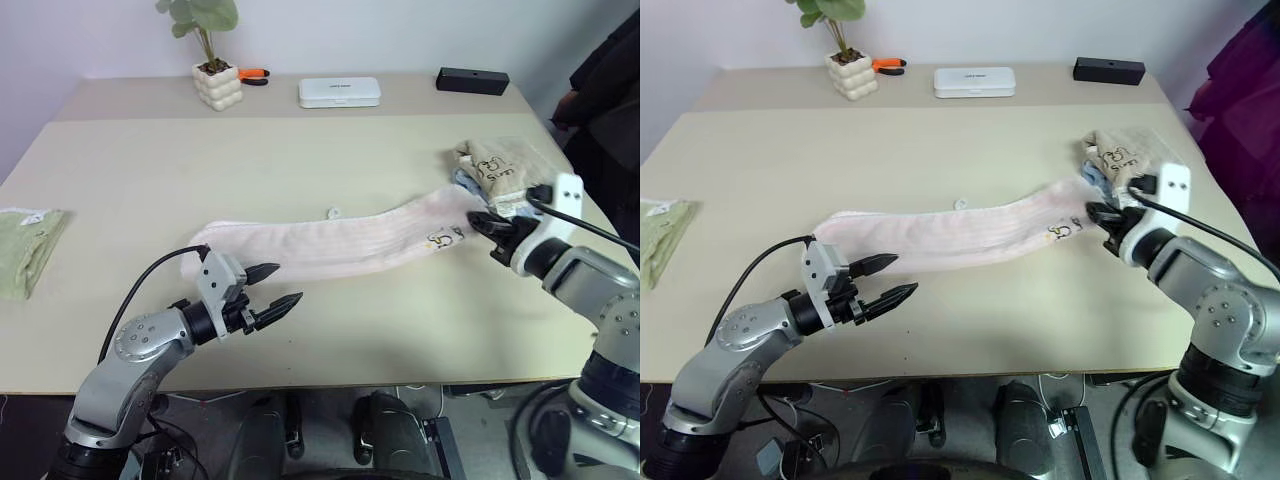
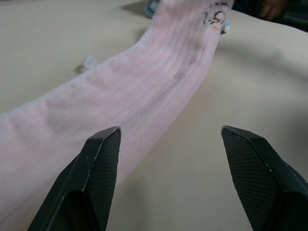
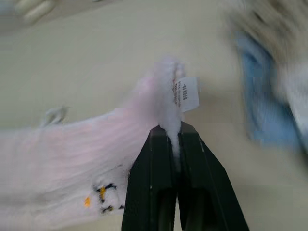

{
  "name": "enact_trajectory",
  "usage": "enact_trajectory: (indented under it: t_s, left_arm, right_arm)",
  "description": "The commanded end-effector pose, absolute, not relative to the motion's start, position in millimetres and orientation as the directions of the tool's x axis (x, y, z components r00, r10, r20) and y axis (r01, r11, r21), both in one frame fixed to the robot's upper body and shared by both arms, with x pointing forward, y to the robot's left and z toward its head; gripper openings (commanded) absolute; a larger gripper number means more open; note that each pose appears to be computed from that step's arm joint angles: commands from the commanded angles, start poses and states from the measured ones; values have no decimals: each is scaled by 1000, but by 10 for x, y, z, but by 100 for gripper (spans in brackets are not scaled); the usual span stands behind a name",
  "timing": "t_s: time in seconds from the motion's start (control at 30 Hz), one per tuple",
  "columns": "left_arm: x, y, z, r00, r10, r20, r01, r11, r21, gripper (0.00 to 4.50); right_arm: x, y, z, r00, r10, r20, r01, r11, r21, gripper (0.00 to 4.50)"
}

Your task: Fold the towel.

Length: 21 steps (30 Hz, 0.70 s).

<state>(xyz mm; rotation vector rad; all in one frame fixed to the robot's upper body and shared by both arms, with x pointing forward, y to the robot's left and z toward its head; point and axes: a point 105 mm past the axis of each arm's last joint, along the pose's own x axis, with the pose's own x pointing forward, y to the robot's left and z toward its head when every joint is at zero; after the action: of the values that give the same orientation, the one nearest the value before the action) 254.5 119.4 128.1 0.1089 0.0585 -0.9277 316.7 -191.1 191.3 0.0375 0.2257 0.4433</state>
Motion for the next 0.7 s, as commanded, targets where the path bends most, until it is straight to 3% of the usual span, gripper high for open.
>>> enact_trajectory:
  t_s: [0.03, 0.3, 0.7]
  left_arm:
    - [2543, 1213, 1368, 609, -790, -69, 792, 601, 112, 342]
    - [2495, 1250, 1363, 642, -763, -68, 765, 634, 111, 342]
    - [2510, 1241, 1349, 648, -758, -76, 761, 638, 117, 342]
  right_arm:
    - [3104, -1545, 1904, 805, 551, -220, -574, 817, -59, 2]
    - [3056, -1002, 1385, 674, 627, -392, -735, 621, -271, 2]
    - [3200, -756, 1388, 682, 642, -351, -730, 628, -270, 2]
